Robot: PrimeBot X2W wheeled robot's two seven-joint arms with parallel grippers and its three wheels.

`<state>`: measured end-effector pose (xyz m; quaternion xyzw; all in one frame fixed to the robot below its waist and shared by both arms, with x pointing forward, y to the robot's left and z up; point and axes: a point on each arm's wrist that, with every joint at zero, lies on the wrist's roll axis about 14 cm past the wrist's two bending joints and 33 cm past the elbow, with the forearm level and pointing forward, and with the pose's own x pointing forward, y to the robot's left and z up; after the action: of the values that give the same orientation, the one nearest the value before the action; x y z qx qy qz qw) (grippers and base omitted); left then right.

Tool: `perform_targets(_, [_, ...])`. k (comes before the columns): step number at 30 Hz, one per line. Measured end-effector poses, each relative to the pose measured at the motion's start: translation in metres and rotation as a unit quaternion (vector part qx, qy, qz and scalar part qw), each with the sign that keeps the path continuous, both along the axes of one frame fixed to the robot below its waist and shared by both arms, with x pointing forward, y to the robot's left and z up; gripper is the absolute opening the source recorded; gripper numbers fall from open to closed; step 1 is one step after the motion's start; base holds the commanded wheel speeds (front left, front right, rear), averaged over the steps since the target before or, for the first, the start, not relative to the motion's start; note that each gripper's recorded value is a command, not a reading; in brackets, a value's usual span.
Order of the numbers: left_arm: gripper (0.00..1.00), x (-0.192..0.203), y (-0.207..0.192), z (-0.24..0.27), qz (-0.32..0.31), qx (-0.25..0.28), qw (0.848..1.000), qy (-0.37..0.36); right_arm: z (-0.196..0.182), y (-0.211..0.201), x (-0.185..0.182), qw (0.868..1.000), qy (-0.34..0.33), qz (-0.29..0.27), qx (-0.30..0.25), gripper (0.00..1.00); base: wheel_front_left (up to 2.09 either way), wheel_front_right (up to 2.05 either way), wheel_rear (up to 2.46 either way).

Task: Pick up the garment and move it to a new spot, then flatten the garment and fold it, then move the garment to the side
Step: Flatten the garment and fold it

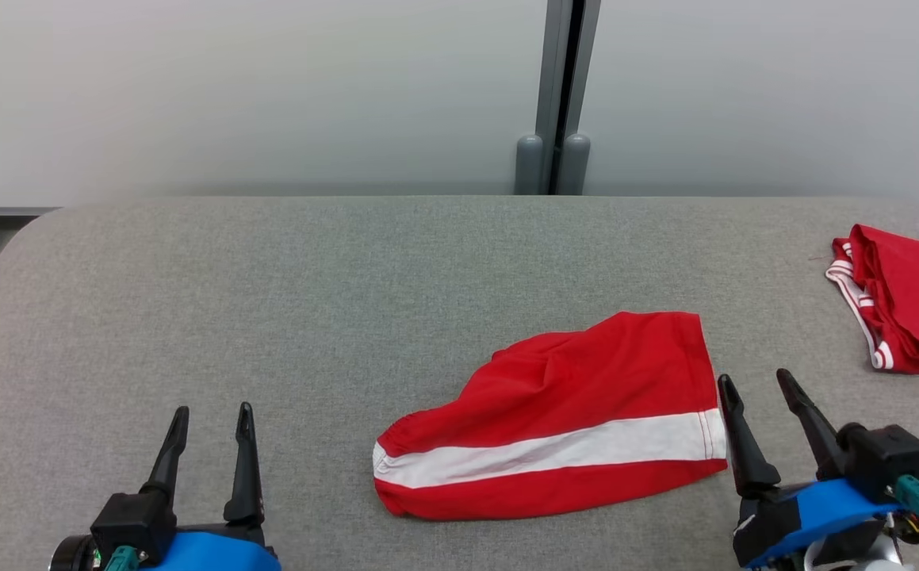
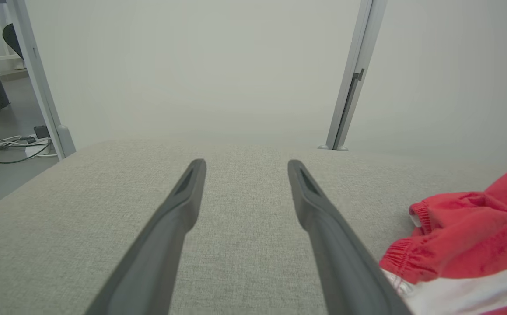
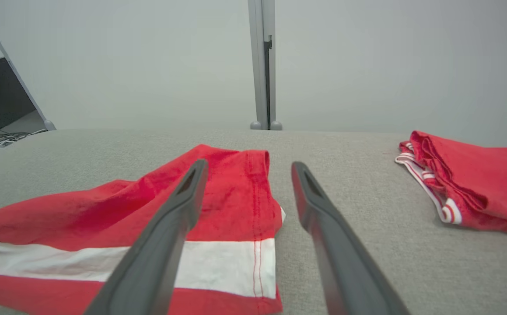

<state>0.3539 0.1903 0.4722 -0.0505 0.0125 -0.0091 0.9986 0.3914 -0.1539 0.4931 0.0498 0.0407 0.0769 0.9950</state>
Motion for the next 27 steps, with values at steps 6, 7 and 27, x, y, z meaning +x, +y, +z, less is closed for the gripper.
perform_targets(6, [1.00, -0.007, -0.003, -0.002, -0.003, -0.001, 1.000, 0.003, 0.019, -0.012, -0.017, 0.998, -0.056, -0.025, 0.000, 1.00, 0.00, 0.00, 0.00])
perform_targets(7, [1.00, -0.007, -0.004, -0.001, -0.004, -0.001, 1.000, 0.002, 0.020, -0.014, -0.019, 0.998, -0.059, -0.028, -0.001, 1.00, 0.00, 0.00, 0.00])
perform_targets(27, [1.00, -0.014, -0.013, -0.009, -0.022, 0.004, 1.000, 0.013, 0.020, -0.025, -0.027, 0.997, -0.055, -0.046, 0.014, 1.00, 0.00, 0.00, 0.00])
